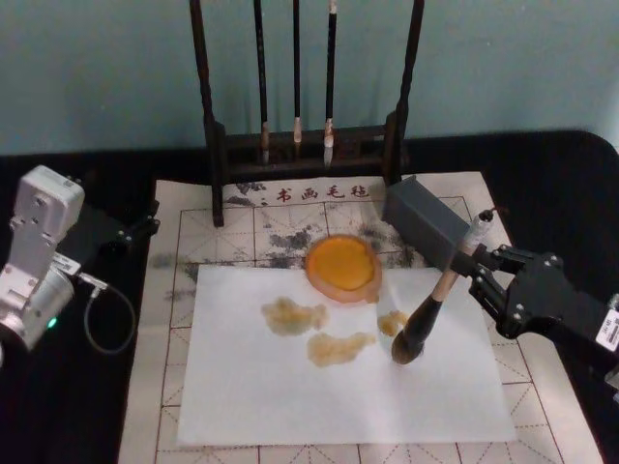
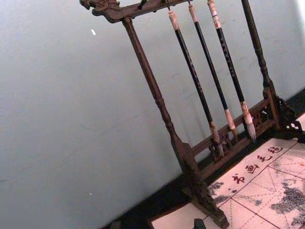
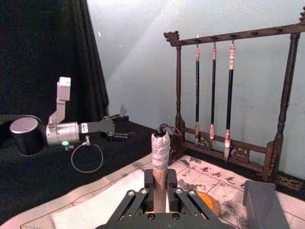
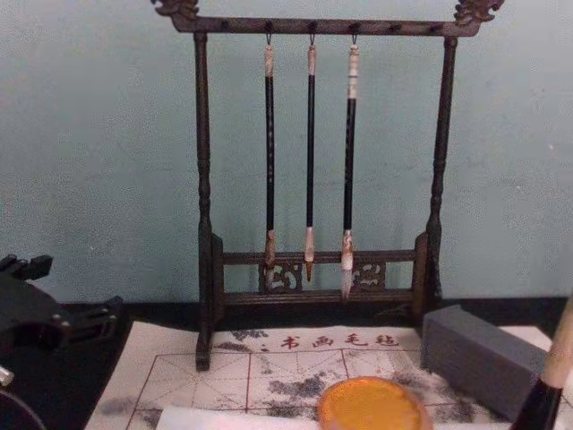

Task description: Pick up the brush from the inkstone, write on the paper, then place the brush back to its original position.

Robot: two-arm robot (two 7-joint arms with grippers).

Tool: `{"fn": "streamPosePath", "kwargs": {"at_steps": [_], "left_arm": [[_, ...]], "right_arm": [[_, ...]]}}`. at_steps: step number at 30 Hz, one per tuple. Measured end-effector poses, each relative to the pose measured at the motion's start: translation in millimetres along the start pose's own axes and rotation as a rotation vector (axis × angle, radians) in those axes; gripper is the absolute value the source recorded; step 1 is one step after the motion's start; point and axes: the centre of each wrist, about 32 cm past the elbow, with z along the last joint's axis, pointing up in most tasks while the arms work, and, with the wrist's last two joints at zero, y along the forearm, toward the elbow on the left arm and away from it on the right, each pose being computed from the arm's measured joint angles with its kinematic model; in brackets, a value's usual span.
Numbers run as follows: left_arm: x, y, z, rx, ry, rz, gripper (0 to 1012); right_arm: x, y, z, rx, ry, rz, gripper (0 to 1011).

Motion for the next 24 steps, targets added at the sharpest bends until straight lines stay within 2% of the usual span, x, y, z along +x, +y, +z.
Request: {"fn": "streamPosePath", "kwargs": {"at_steps": [10, 24], "left_arm": [[0.0, 0.0, 0.0, 0.000, 0.000, 0.000, 1001], [0.0, 0.0, 0.0, 0.000, 0.000, 0.000, 1001]], "right_arm": [[-0.7, -1.5, 2.1, 0.008, -0.005, 0.001, 182], [3.1, -11.5, 3.2, -0.010, -0.027, -0.046, 182]]}}
